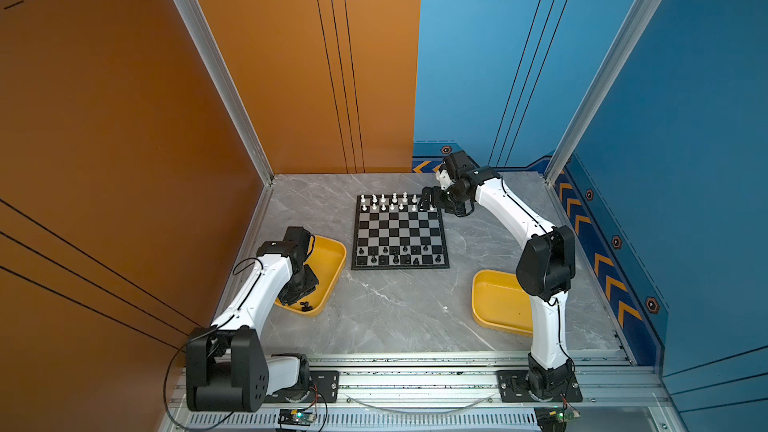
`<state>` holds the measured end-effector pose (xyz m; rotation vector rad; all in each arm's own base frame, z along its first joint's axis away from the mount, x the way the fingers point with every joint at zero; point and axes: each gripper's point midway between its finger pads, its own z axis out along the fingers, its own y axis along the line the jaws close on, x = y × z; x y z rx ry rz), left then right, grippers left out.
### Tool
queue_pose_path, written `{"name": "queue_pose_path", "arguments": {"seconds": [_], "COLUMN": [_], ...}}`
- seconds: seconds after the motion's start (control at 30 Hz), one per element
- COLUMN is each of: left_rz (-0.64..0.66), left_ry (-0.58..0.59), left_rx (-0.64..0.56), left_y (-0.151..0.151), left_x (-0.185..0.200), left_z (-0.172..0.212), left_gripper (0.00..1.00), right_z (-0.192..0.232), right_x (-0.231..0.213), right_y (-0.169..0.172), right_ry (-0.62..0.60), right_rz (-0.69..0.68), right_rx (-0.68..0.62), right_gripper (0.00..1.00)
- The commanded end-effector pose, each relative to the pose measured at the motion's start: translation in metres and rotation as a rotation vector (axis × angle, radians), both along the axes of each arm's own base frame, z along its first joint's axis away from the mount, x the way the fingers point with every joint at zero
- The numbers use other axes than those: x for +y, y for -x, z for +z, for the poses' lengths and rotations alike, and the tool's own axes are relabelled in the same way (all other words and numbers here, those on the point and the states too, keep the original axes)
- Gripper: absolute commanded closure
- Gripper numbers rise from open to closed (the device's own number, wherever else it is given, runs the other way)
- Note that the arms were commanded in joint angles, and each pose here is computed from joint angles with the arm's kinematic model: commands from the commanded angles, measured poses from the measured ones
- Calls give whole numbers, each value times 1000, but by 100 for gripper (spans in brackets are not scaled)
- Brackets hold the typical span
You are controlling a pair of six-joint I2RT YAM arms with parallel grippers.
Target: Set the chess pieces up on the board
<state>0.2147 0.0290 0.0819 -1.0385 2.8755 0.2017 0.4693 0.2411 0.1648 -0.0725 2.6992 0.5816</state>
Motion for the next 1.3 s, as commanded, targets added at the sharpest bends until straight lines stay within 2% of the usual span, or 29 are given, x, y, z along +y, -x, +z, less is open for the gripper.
{"name": "queue_pose_path", "arguments": {"seconds": [0.0, 0.13, 0.23, 0.5, 0.67, 0.9, 1.0, 1.2, 1.27], "left_rz": [-71, -118, -143, -188, -161, -152, -150, -176, -191], "left_ry": [31, 74, 106, 139, 118, 71, 38, -35, -40], "left_rx": [86, 163, 179, 333, 422, 513, 463, 379, 367], "left_y": [-6, -11, -19, 7, 26, 28, 4, -38, -46], "left_x": [1, -9, -18, -38, -33, -11, 0, 18, 21], "left_z": [-8, -18, -19, -30, -42, -58, -58, -46, -44], "left_gripper": [67, 68, 68, 65, 65, 68, 70, 85, 87], "right_z": [31, 34, 30, 37, 45, 56, 59, 59, 56], "right_x": [-6, -7, -7, -14, -18, -19, -21, -23, -23], "right_y": [-8, -11, -12, -16, -21, -27, -27, -28, -27], "right_ry": [-8, -9, -3, -13, -29, -39, -30, -20, -17], "right_rz": [-51, -67, -72, -95, -106, -113, -121, -132, -134], "right_rx": [-65, -65, -45, -30, -42, -66, -77, -80, -74], "right_gripper": [0, 0, 0, 0, 0, 0, 0, 0, 0]}}
